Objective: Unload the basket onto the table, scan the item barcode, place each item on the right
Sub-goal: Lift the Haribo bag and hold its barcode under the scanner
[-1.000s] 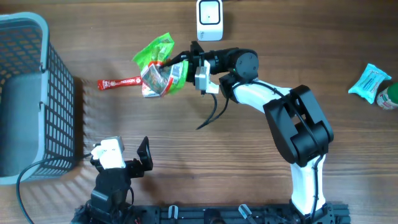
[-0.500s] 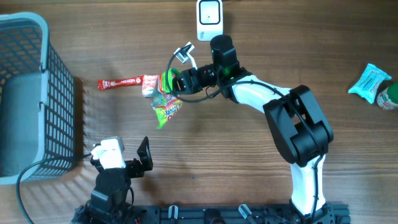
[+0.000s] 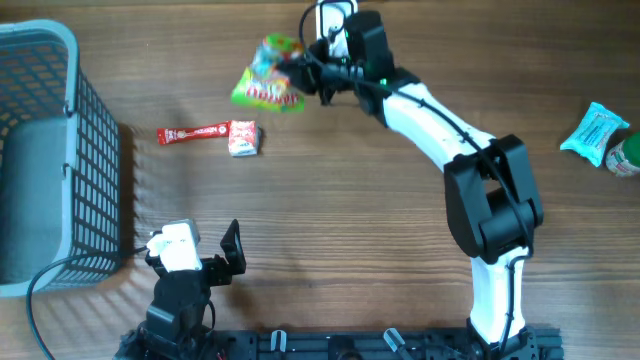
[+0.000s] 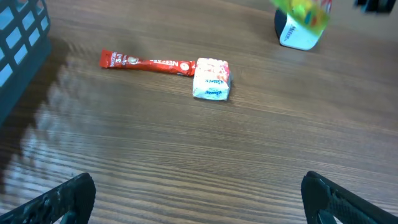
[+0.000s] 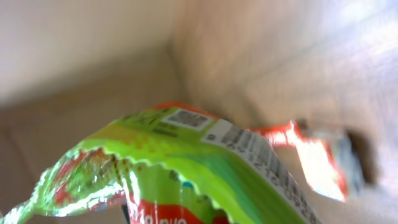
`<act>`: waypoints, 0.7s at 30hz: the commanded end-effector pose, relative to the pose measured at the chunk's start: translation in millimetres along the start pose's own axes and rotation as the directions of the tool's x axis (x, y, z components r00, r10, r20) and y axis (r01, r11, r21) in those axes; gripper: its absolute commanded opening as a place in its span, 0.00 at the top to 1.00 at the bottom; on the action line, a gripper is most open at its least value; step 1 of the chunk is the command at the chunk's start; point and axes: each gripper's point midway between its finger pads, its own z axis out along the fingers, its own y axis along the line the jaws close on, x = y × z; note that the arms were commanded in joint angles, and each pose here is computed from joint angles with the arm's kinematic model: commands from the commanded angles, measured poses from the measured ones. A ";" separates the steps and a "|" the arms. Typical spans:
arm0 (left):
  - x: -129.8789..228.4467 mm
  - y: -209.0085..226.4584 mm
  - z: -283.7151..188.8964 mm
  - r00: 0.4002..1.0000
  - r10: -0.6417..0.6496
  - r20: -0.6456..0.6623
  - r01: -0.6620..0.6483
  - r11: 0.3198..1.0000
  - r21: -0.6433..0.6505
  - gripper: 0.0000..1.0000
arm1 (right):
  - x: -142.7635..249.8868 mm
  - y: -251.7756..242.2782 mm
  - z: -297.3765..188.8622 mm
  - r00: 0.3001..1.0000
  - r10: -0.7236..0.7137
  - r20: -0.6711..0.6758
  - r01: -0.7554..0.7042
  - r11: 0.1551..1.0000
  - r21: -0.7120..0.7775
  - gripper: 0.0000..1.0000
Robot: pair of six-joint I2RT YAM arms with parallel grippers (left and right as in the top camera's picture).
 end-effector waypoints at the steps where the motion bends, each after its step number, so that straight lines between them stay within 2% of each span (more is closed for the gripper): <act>1: -0.1 1.5 0.4 1.000 -0.001 0.007 0.002 1.000 -0.008 0.00 | -42.6 46.9 -14.1 0.963 -0.034 0.266 0.051 0.997 -0.056 0.96; 4: -0.2 1.5 0.4 1.000 -0.002 0.007 0.002 1.000 -0.008 0.00 | -63.2 42.6 -15.1 0.932 0.054 0.359 -0.025 0.996 -0.083 0.95; 6: -0.2 1.5 0.4 1.000 -0.002 0.007 0.002 1.000 -0.008 0.00 | -77.0 42.4 -12.3 0.918 0.063 0.391 -0.017 0.993 -0.121 0.95; 12: -0.2 1.5 0.4 1.000 -0.002 0.007 0.002 1.000 -0.008 0.00 | -121.1 21.2 8.9 0.917 0.187 0.353 -0.089 0.957 -0.277 0.95; 17: -0.1 1.5 0.4 1.000 -0.001 0.007 0.002 1.000 -0.008 0.00 | -153.3 6.5 9.6 0.892 0.268 0.364 -0.156 0.939 -0.308 0.95; 21: -0.1 1.5 0.4 1.000 -0.001 0.007 0.002 1.000 -0.008 0.00 | -166.7 16.1 11.4 0.898 0.276 0.344 -0.151 0.925 -0.348 0.95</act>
